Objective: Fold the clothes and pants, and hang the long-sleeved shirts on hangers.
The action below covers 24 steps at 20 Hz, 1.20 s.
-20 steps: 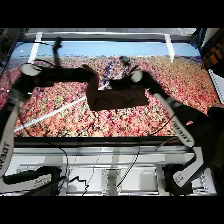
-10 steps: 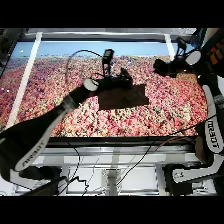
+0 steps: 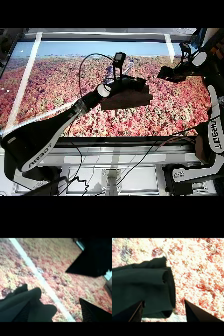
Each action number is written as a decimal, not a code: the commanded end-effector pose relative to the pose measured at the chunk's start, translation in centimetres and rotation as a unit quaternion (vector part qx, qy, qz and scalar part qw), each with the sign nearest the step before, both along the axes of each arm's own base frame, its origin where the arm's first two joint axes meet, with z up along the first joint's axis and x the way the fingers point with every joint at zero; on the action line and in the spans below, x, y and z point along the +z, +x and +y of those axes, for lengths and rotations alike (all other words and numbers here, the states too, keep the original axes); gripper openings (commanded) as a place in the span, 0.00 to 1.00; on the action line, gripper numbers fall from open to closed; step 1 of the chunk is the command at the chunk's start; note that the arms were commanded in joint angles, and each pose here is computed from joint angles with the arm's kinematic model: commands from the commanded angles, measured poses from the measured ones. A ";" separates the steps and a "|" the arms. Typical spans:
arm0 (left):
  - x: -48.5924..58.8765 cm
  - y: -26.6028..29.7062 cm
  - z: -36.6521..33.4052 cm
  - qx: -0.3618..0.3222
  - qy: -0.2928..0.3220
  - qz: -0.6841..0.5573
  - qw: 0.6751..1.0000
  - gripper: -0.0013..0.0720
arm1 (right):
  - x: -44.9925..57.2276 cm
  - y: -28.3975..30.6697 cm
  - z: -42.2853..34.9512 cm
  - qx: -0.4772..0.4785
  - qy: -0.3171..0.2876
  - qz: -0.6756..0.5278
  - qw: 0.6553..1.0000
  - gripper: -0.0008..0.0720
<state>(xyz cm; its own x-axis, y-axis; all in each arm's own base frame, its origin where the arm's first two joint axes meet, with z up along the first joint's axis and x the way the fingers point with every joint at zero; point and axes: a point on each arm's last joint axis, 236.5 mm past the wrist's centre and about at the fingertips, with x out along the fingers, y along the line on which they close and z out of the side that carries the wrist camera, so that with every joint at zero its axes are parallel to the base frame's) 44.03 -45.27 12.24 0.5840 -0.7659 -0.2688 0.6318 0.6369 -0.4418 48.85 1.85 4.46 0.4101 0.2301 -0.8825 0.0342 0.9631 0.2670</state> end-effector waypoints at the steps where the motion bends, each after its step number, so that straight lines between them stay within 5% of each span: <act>1: 3.0 1.0 2.0 0.016 -0.015 -0.017 1.000 0.97 | -2.4 -1.8 0.4 0.051 -0.009 0.038 0.998 0.79; 4: 4.1 1.8 3.5 0.023 -0.020 -0.020 0.999 0.97 | -7.3 -3.9 0.4 0.058 0.011 0.128 0.990 0.79; 6: 3.6 1.5 3.6 0.004 -0.015 -0.008 1.000 0.97 | -9.5 -3.4 1.6 0.047 0.062 0.147 0.986 0.86; 15: 2.8 3.4 6.3 0.015 0.009 -0.012 1.000 0.97 | -15.7 -1.1 7.0 -0.019 0.252 0.189 0.949 0.87; 19: 2.8 3.9 6.9 0.021 0.009 -0.012 1.000 0.97 | -15.7 -0.8 10.8 -0.006 0.276 0.189 0.942 0.85; 20: 2.8 4.0 7.1 0.022 0.010 -0.012 1.000 0.97 | -15.4 -0.5 12.0 -0.003 0.284 0.182 0.941 0.76; 22: 2.5 4.1 7.4 0.019 0.014 -0.009 1.000 0.97 | -13.9 0.4 14.8 -0.006 0.322 0.167 0.932 0.15; 23: 2.1 3.9 7.7 0.008 0.029 -0.010 1.000 0.91 | -12.8 0.9 16.1 -0.004 0.344 0.160 0.925 0.03; 24: 1.4 3.7 8.1 -0.006 0.053 -0.014 0.998 0.66 | -11.6 1.5 16.8 0.006 0.357 0.145 0.923 0.03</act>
